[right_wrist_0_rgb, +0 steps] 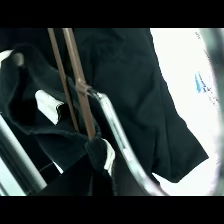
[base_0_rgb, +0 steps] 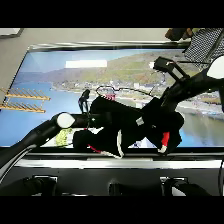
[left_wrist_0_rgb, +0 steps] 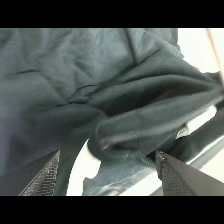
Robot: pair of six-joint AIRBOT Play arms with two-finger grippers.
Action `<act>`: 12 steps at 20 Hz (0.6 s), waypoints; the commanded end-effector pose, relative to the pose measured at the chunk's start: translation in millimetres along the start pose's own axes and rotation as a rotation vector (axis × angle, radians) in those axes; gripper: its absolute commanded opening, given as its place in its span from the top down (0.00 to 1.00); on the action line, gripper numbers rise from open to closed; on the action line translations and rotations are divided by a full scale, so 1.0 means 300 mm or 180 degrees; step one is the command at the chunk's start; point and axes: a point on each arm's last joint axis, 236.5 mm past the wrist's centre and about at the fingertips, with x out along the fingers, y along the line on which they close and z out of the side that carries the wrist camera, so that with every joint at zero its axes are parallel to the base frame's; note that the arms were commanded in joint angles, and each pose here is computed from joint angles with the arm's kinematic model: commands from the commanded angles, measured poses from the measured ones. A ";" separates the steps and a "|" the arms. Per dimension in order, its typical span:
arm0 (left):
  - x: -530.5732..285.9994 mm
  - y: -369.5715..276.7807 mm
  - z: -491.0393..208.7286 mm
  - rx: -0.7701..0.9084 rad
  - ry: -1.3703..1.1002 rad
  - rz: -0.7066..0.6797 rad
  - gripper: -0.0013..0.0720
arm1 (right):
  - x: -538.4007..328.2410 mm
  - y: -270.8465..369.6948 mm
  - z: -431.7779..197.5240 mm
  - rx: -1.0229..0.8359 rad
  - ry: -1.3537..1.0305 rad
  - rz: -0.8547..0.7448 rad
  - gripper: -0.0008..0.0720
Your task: Fold the clothes and pants, and hang the long-sleeved shirts on hangers.
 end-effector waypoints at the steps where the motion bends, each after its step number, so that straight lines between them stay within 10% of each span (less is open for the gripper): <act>1: 0.088 -0.001 -0.046 -0.0430 0.0486 0.0124 0.07 | 0.001 -0.016 0.014 0.0002 -0.0054 -0.0063 0.93; 12: 0.165 0.060 -0.117 -0.0654 0.0705 0.0364 0.16 | 0.001 -0.020 0.013 0.0001 -0.0050 -0.0081 0.93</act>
